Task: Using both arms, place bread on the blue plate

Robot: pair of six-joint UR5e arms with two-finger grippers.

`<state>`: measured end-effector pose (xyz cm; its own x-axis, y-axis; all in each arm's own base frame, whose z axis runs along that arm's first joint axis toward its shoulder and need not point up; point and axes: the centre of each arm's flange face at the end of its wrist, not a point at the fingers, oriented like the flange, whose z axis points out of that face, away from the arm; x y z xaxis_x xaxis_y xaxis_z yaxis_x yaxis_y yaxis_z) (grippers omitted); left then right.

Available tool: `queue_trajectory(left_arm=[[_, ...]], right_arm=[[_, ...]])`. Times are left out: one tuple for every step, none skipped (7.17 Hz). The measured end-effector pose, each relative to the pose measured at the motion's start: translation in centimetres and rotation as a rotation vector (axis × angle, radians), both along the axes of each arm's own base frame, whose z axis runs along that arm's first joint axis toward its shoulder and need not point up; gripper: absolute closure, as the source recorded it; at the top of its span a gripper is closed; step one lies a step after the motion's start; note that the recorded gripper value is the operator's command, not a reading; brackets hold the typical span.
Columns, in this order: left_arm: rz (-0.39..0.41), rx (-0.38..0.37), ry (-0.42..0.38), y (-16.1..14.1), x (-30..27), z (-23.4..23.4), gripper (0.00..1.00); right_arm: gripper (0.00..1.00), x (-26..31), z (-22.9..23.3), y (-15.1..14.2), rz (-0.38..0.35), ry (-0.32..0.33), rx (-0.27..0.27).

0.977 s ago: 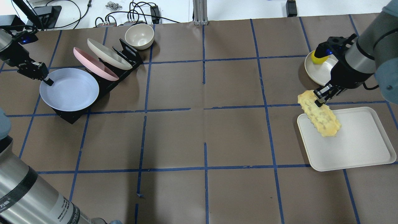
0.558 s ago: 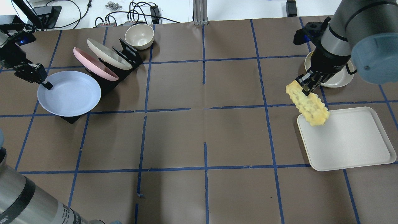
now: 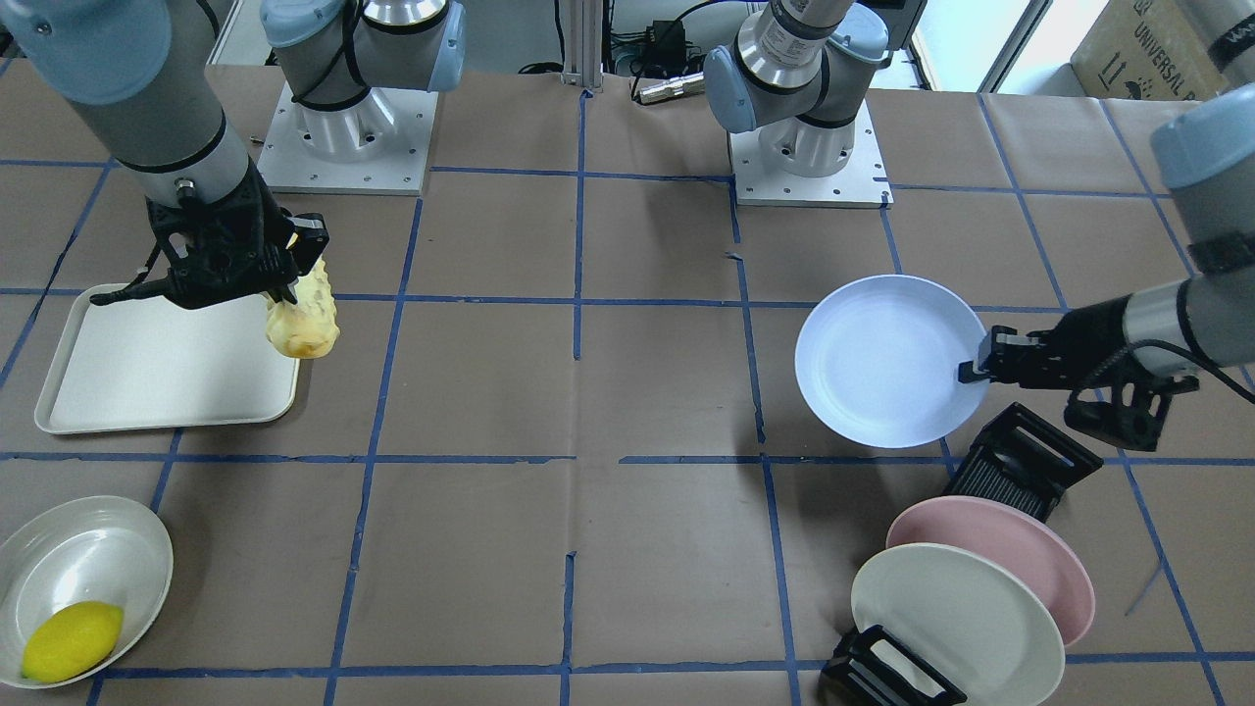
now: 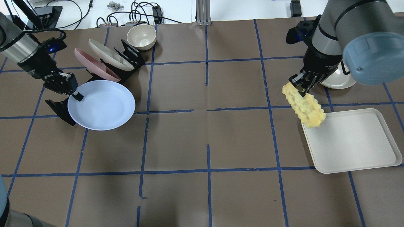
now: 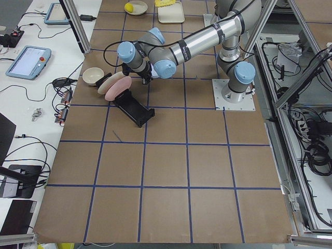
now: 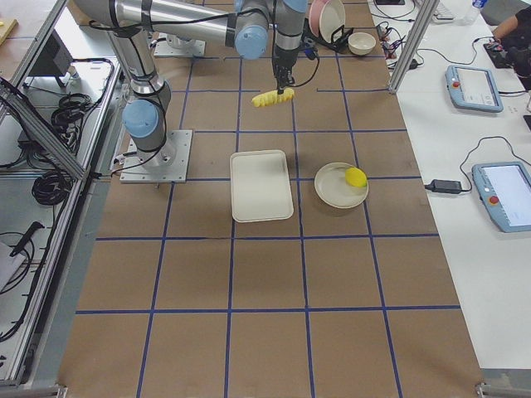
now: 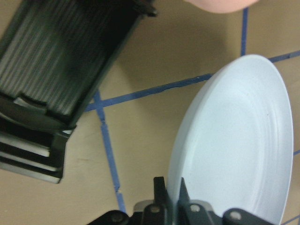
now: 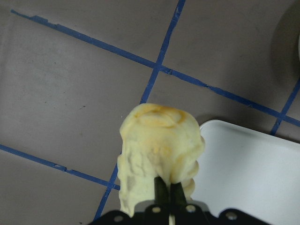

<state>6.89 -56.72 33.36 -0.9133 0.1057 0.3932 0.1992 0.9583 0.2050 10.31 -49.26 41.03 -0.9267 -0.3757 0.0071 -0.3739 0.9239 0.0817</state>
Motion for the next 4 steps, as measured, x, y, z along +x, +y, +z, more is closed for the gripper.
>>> queue_trajectory(left_arm=[[0.013,-0.005,0.004,0.3,-3.9,-0.1,0.91],[0.028,-0.011,-0.005,0.1,-7.9,-0.4,0.91],[0.041,-0.024,-0.024,-0.3,-12.0,-0.7,0.91],[0.049,-0.041,-0.030,-0.7,-15.5,-1.2,0.91]], right_arm=[[0.93,0.1,-0.1,0.1,0.000,-0.003,0.001],[0.92,0.1,-0.1,0.1,0.000,-0.007,0.002],[0.92,0.2,-0.2,0.1,0.000,-0.010,0.002],[0.92,0.2,-0.2,0.2,-0.001,-0.012,0.004]])
